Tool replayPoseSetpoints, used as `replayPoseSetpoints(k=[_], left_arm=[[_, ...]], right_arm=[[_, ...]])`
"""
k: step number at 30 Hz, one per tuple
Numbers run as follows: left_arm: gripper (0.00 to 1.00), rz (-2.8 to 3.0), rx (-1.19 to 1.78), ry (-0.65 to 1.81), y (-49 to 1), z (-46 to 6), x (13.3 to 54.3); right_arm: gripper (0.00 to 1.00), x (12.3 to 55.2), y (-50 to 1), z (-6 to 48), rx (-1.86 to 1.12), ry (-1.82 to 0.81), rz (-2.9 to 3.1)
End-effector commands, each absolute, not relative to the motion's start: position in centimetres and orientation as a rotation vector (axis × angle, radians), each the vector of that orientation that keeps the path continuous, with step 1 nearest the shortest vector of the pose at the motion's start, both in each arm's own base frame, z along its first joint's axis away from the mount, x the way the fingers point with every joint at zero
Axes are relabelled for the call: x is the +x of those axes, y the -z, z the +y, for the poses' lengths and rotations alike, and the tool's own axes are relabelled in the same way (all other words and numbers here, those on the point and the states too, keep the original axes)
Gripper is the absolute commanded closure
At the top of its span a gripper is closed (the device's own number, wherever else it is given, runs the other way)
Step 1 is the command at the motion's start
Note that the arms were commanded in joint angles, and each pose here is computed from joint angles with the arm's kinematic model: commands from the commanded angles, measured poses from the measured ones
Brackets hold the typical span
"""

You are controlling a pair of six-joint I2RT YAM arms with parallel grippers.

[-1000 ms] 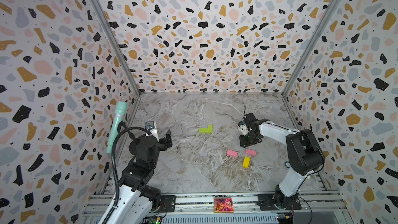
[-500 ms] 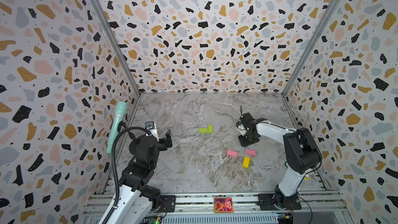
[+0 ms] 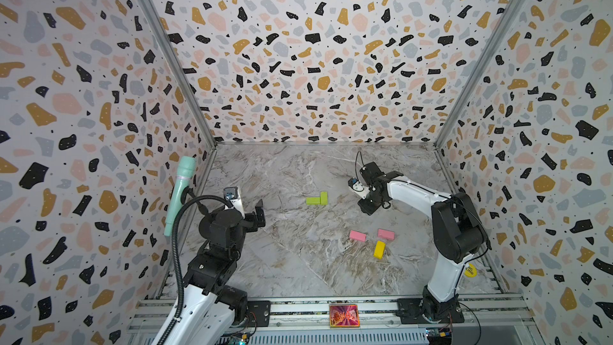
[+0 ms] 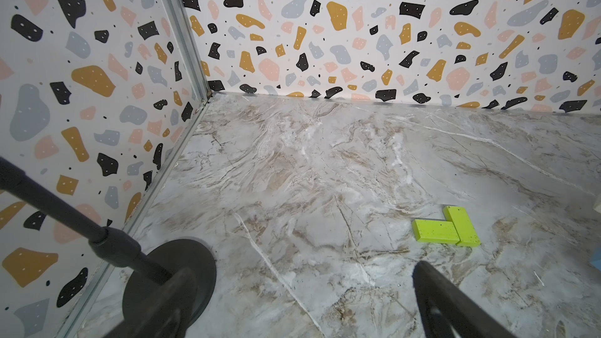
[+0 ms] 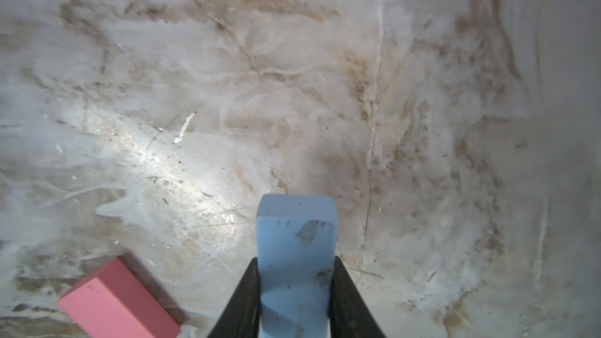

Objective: Assemble the letter t with building blocks
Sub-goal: Pick up the building block from the center of the board, then assemble the building block at the center of the board.

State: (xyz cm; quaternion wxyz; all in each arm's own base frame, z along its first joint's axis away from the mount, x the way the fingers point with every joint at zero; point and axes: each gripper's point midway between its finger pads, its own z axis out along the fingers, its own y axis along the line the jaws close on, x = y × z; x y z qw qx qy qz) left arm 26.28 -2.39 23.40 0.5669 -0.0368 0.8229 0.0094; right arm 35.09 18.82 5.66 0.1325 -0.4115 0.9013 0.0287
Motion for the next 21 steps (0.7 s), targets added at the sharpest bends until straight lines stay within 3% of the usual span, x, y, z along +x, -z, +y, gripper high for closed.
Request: replayPoseSetpoints(k=[1,14,21], left_arm=[[0.00,1.919,-0.069,-0.015,-23.5,-2.7,26.5],[0.01,1.922,-0.073,-0.021,-23.4,-2.6,26.6],[0.01,1.921,-0.078,-0.026,-23.4,-2.5,26.6]], right_arm=[[0.84,34.7,-6.4,19.8,-1.404,-0.127,2.520],[0.83,35.9,-9.1,23.3,-1.855,-0.196,2.083],[0.83,36.6,-7.5,24.4,-2.001,-0.209,2.057]])
